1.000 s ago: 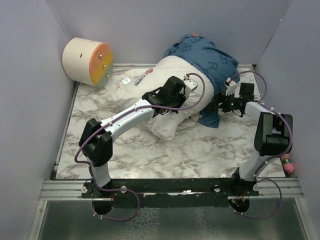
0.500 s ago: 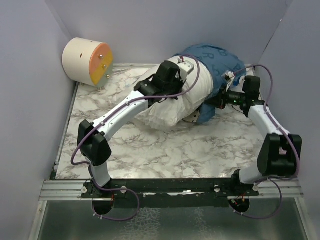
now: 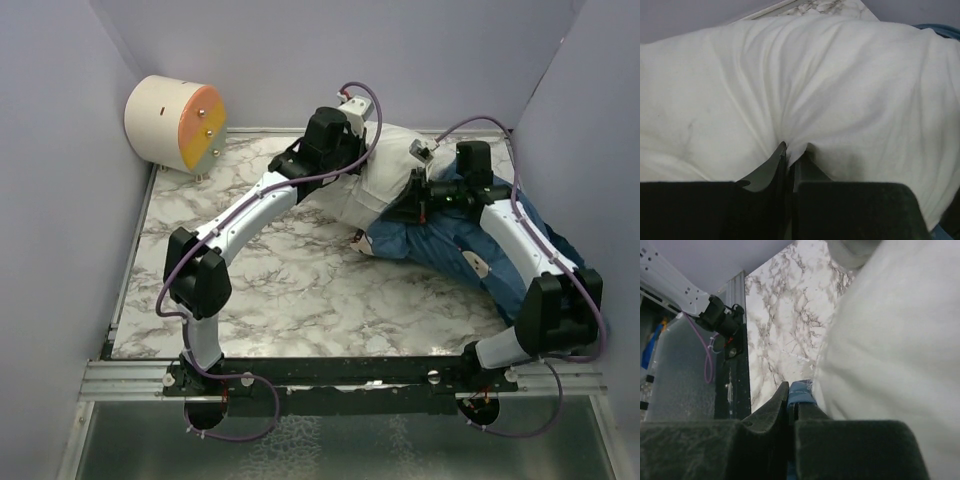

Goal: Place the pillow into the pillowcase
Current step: Stuff the pillow into the pillowcase.

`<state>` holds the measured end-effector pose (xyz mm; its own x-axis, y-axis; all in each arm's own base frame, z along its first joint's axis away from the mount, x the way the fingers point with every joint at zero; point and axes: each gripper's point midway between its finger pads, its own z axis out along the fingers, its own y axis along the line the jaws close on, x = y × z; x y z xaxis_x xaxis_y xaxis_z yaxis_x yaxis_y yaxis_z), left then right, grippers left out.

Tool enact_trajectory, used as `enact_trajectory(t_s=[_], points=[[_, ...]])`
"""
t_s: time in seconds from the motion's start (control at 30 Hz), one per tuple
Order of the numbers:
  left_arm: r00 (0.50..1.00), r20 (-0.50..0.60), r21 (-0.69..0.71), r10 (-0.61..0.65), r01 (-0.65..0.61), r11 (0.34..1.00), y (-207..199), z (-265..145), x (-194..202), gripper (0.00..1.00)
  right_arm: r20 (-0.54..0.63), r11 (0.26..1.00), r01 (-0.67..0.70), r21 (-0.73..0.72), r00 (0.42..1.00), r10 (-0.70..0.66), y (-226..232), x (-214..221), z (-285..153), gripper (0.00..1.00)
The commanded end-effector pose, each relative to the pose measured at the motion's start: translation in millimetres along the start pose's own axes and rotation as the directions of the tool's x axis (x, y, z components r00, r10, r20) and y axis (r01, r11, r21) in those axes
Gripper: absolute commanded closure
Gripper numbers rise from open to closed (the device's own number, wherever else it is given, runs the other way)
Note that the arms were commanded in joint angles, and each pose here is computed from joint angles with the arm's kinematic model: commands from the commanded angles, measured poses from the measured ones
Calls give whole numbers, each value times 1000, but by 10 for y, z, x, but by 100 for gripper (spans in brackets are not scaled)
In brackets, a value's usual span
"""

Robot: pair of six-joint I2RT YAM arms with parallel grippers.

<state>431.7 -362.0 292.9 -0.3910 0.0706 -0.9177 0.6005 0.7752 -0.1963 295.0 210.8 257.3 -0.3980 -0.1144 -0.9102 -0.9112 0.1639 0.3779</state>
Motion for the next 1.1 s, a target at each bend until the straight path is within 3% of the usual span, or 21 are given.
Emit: enact_trajectory(t_s=[0.0, 0.13, 0.23, 0.5, 0.63, 0.73, 0.8, 0.87, 0.93, 1.07], points=[[998, 7, 323, -64, 58, 945, -847, -177, 9, 100, 47, 994, 63, 94, 997, -68, -195, -581, -99, 99], [999, -23, 390, -32, 38, 920, -1096, -358, 97, 100, 140, 983, 174, 67, 973, -182, 127, -1435, -200, 99], [1000, -24, 415, -16, 25, 910, -1231, -501, 106, 100, 181, 974, 225, 15, 958, -224, 408, -1765, -253, 99], [997, -71, 474, -23, 54, 879, -1358, -691, 179, 100, 215, 950, 304, -74, 935, -282, 887, -1703, -289, 99], [988, -149, 453, -37, 102, 886, -1245, -600, 476, 100, 183, 972, 230, 50, 954, -236, 443, -1483, -208, 99], [969, -215, 371, -121, 196, 908, -886, -405, 821, 100, 97, 958, 85, 275, 989, -116, -407, -1088, -135, 99], [956, -227, 297, -187, 250, 922, -587, -293, 975, 100, 39, 937, 27, 349, 998, -43, -809, -812, -99, 96], [945, -221, 232, -240, 290, 928, -300, -220, 1055, 100, 5, 940, -8, 341, 1000, 7, -978, -632, -39, 81], [937, -199, 190, -287, 324, 927, -57, -201, 1040, 97, 12, 965, -5, 263, 1000, 2, -847, -672, 6, 62], [932, -113, 125, -345, 358, 925, 325, -299, 893, 65, 50, 986, 117, 121, 991, -124, -333, -982, -47, 18]])
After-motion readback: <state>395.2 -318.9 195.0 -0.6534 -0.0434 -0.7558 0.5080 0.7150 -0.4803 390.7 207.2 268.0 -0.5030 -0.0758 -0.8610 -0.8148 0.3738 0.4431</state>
